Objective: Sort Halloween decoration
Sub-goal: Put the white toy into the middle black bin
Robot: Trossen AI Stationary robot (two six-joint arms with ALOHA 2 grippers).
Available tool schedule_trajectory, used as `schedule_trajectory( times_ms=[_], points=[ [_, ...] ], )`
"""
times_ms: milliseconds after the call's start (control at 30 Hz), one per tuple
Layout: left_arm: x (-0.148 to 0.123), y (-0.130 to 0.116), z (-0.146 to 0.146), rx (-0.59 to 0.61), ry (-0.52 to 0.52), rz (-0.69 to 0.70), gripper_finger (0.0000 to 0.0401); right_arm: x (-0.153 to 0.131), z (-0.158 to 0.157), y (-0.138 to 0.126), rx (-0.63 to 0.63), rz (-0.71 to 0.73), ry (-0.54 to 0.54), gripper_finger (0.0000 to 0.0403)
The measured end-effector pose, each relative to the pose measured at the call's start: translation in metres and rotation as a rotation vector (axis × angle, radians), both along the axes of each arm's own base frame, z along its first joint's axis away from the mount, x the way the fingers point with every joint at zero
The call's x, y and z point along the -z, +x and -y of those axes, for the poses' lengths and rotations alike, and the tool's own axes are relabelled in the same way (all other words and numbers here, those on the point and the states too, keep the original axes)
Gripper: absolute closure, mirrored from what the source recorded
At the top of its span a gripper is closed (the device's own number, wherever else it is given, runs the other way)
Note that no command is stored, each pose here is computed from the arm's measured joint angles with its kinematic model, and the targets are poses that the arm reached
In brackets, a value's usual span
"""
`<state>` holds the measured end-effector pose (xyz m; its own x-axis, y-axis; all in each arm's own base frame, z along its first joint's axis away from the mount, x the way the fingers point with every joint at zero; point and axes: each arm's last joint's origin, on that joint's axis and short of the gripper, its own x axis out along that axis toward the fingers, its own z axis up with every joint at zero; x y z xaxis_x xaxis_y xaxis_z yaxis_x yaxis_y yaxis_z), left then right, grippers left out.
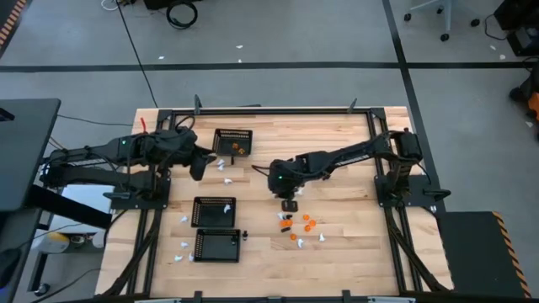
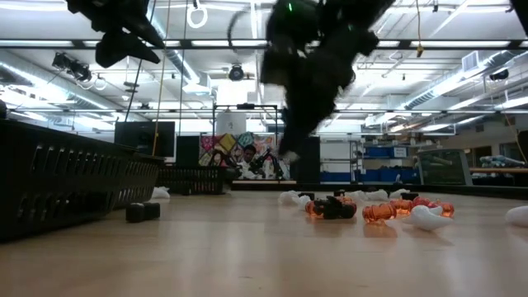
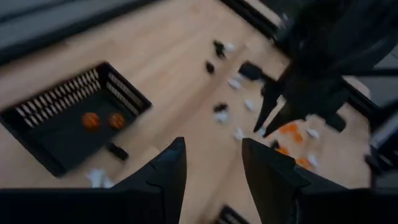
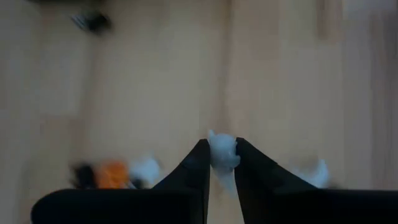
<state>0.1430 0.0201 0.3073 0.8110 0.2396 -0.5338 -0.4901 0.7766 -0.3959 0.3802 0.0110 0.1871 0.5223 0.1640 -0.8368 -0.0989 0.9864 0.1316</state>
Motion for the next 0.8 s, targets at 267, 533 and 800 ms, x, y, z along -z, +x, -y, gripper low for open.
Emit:
schedule_trajectory(
  times_ms=[267, 533, 800],
  points=[
    [0.008, 0.002, 0.021, 0.313, -0.092, -0.081, 0.0239, -0.042, -0.022, 0.025, -0.014, 0.228, 0.042, 0.0343],
    [0.013, 0.005, 0.044, 0.427, -0.040, -0.132, 0.0239, -0.067, -0.026, 0.036, 0.054, 0.347, 0.022, 0.0343],
    [0.016, -0.003, 0.051, 0.422, -0.008, -0.183, 0.0239, -0.057, -0.041, 0.085, 0.049, 0.324, 0.030, 0.0343]
  ],
)
